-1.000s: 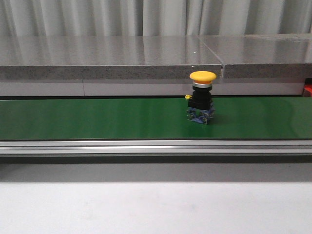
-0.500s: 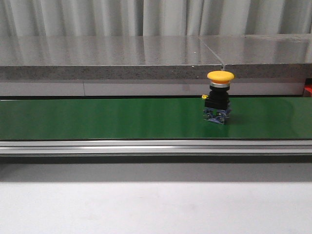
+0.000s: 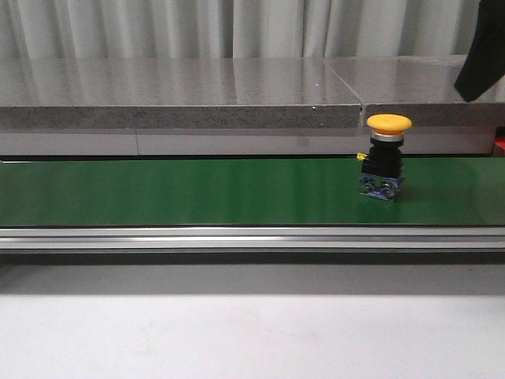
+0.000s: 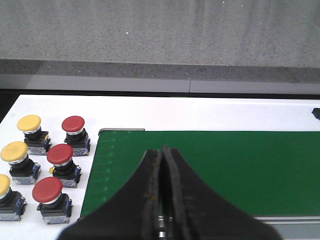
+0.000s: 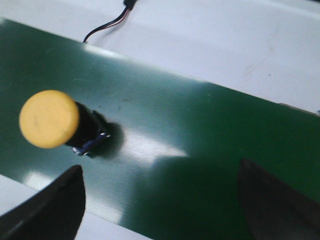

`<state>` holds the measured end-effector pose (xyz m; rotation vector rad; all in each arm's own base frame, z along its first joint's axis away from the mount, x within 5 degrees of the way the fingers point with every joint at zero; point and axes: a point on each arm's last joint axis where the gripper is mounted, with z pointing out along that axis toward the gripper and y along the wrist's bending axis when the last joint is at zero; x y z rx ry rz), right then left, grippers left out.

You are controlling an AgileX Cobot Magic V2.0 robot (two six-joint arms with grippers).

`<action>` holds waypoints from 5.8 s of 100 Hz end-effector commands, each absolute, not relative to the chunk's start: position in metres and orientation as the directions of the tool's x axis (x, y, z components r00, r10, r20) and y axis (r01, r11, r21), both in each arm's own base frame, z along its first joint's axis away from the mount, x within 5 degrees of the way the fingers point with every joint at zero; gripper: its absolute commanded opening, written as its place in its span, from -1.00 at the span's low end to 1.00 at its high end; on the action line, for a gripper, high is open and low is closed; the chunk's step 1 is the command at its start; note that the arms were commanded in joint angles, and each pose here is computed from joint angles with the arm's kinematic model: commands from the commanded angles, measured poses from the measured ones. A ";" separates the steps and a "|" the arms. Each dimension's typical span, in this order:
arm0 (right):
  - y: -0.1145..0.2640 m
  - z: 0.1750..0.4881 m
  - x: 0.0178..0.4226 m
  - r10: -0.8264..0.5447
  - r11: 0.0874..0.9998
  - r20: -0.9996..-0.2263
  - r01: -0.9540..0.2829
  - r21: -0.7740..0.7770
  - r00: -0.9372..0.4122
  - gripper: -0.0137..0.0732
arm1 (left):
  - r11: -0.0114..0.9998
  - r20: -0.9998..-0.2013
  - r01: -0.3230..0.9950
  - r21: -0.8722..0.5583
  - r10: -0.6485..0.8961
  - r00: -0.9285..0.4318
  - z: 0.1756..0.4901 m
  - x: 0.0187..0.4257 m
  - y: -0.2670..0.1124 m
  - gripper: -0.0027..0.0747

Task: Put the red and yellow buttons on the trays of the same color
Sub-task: 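Grasp the arriving yellow button at the conveyor end with the right gripper, then lower the yellow button into the yellow tray and open the right gripper, then raise the empty right gripper back over the conveyor end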

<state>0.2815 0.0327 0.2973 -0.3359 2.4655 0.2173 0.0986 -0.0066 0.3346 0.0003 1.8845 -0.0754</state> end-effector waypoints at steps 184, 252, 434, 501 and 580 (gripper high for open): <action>-0.068 0.322 0.273 0.226 0.974 -0.705 0.166 0.154 -0.672 -0.24 | 0.996 -0.976 0.058 -0.062 -0.048 -0.211 0.350 0.100 -0.008 -0.98; -0.152 0.280 0.258 0.507 0.826 -0.677 0.525 0.206 -0.533 -0.24 | 0.996 -0.976 0.058 -0.062 -0.048 -0.211 0.350 0.100 -0.008 -0.98; -0.103 0.314 0.248 0.381 0.892 -0.821 0.401 0.206 -0.426 0.70 | 0.996 -0.976 0.058 -0.062 -0.048 -0.211 0.350 0.100 -0.008 -0.98; 0.009 0.358 0.196 -0.009 0.992 -0.926 -0.118 0.038 -0.376 0.61 | 0.996 -0.976 0.058 -0.062 -0.048 -0.211 0.350 0.100 -0.008 -0.98; 0.012 0.349 0.175 -0.019 0.989 -0.917 -0.141 0.041 -0.399 -0.84 | 0.996 -0.976 0.058 -0.062 -0.048 -0.211 0.350 0.100 -0.008 -0.98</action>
